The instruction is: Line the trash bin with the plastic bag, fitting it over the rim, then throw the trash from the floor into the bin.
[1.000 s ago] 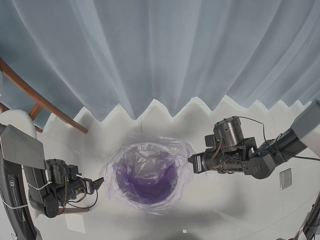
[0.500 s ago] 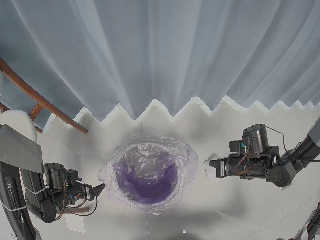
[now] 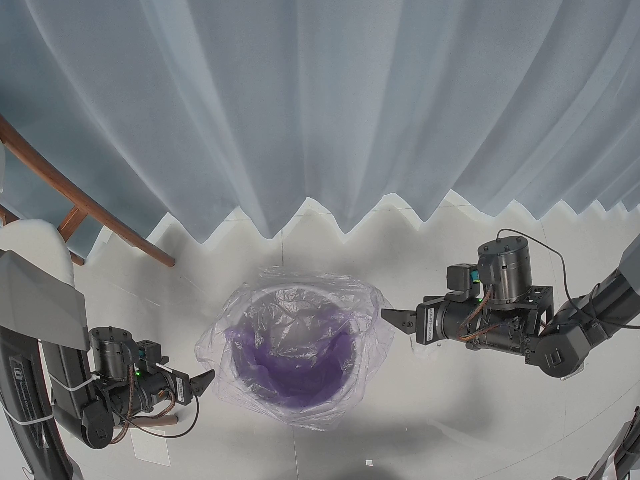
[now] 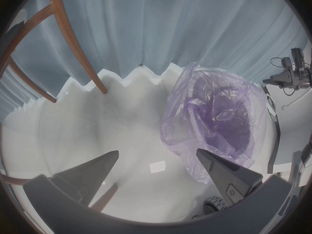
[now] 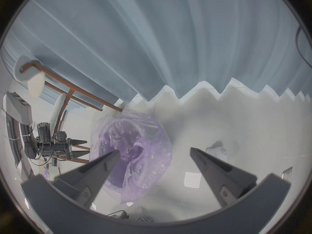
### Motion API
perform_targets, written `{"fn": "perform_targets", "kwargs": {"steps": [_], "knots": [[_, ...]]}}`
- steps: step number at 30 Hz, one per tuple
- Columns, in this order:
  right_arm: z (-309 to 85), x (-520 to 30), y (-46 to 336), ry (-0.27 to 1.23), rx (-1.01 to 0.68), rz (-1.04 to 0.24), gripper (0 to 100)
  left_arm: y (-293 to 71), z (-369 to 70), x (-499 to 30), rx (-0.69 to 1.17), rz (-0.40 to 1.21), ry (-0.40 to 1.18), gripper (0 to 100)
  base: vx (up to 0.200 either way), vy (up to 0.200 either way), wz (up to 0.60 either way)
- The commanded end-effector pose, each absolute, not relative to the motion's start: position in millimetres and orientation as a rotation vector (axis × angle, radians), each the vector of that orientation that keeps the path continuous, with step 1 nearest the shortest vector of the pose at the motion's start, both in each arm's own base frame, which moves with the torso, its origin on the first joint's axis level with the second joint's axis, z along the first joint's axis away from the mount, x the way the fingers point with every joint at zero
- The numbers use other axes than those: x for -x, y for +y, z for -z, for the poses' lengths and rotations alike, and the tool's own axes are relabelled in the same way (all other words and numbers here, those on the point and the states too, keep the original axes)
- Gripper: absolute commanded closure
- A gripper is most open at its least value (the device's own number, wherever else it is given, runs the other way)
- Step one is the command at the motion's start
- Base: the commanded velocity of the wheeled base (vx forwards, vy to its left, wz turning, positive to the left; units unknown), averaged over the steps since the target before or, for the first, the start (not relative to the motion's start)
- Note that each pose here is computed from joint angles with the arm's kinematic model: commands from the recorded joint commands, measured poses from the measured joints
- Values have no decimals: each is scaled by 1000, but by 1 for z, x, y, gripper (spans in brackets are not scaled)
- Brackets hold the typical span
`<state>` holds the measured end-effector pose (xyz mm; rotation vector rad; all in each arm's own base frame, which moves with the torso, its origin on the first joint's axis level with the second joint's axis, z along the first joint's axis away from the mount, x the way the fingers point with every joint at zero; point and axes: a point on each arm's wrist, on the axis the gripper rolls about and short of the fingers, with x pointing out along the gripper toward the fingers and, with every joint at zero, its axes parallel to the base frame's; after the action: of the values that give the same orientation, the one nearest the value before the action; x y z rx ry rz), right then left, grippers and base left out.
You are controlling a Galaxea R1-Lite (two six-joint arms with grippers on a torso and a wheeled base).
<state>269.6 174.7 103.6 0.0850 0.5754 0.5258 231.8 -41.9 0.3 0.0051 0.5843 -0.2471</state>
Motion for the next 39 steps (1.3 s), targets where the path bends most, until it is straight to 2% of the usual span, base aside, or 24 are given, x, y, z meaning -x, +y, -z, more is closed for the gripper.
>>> {"fn": "perform_targets", "kwargs": {"steps": [1,10,21,22,28,39], "knots": [[-103,-272,187,573,-77,-549,0,-42,-1,-232,-5,248,582,0,0,0,0],[-70,-287,214,631,-28,-535,0,-43,-1,-232,-3,245,581,0,0,0,0],[-45,-278,210,711,6,-522,0,-45,3,-232,-10,255,596,0,0,0,0],[-41,-276,208,724,10,-518,100,-45,3,-232,-10,256,597,0,0,0,0],[-36,-276,193,731,-2,-485,100,-45,4,-228,-9,256,617,0,0,0,0],[-7,-266,158,754,-23,-410,100,-36,27,-211,-12,225,772,0,0,0,0]]}}
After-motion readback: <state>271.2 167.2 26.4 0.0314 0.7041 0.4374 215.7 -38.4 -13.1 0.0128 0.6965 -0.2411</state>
